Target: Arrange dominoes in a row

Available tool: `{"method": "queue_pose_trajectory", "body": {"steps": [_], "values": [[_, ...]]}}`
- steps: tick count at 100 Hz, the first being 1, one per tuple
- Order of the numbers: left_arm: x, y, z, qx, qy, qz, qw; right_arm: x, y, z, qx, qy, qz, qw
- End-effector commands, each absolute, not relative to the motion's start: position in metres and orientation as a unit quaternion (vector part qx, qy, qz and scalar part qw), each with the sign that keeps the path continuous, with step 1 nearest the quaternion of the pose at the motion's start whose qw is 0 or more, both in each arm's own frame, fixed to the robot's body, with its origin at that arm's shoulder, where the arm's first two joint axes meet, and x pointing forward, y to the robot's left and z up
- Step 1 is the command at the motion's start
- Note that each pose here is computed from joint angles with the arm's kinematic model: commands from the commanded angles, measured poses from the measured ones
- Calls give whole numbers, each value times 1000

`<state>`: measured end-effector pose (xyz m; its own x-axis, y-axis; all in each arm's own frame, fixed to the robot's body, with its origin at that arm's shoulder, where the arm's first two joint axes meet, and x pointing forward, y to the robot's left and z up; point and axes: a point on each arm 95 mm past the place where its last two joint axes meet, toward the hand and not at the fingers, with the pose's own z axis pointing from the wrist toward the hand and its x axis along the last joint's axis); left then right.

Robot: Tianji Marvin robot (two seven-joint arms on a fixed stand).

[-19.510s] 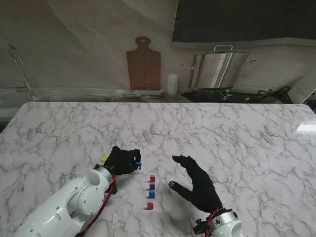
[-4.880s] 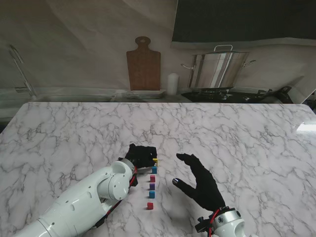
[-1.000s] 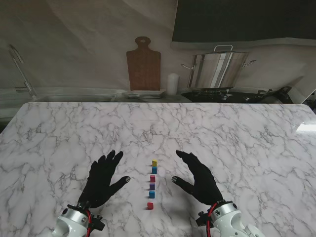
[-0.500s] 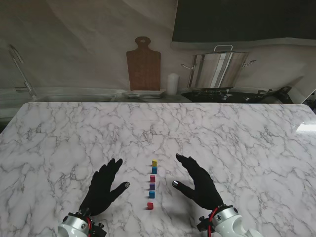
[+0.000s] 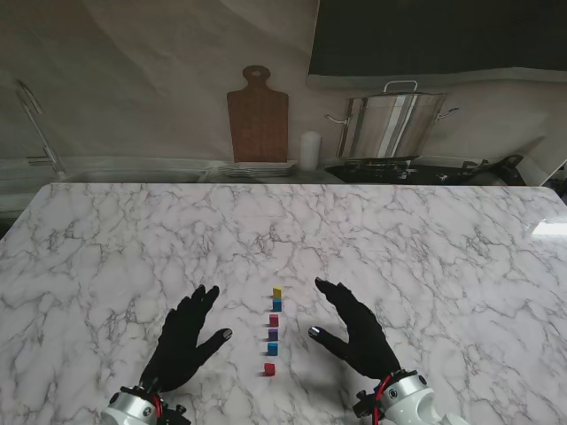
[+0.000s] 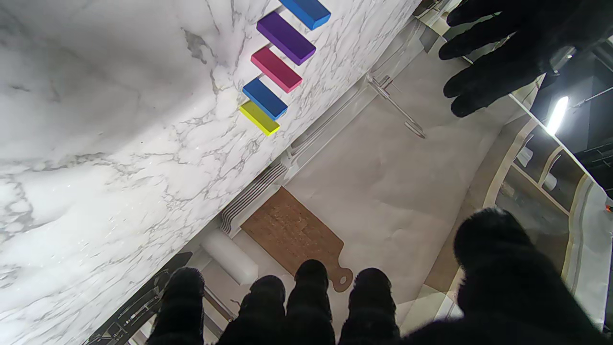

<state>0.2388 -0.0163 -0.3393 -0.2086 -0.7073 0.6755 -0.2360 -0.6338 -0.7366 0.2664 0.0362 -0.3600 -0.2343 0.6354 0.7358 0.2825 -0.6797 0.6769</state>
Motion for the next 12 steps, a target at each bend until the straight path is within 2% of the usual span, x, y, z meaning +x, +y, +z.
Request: {"method": "queue_pose_trajectory", "body": {"steps": [1, 12], "values": [[235, -19, -340, -606, 394, -671, 166, 265, 36, -362, 608, 377, 687, 127], [234, -18, -339, -605, 390, -673, 168, 265, 36, -362, 609, 375, 687, 127]]}}
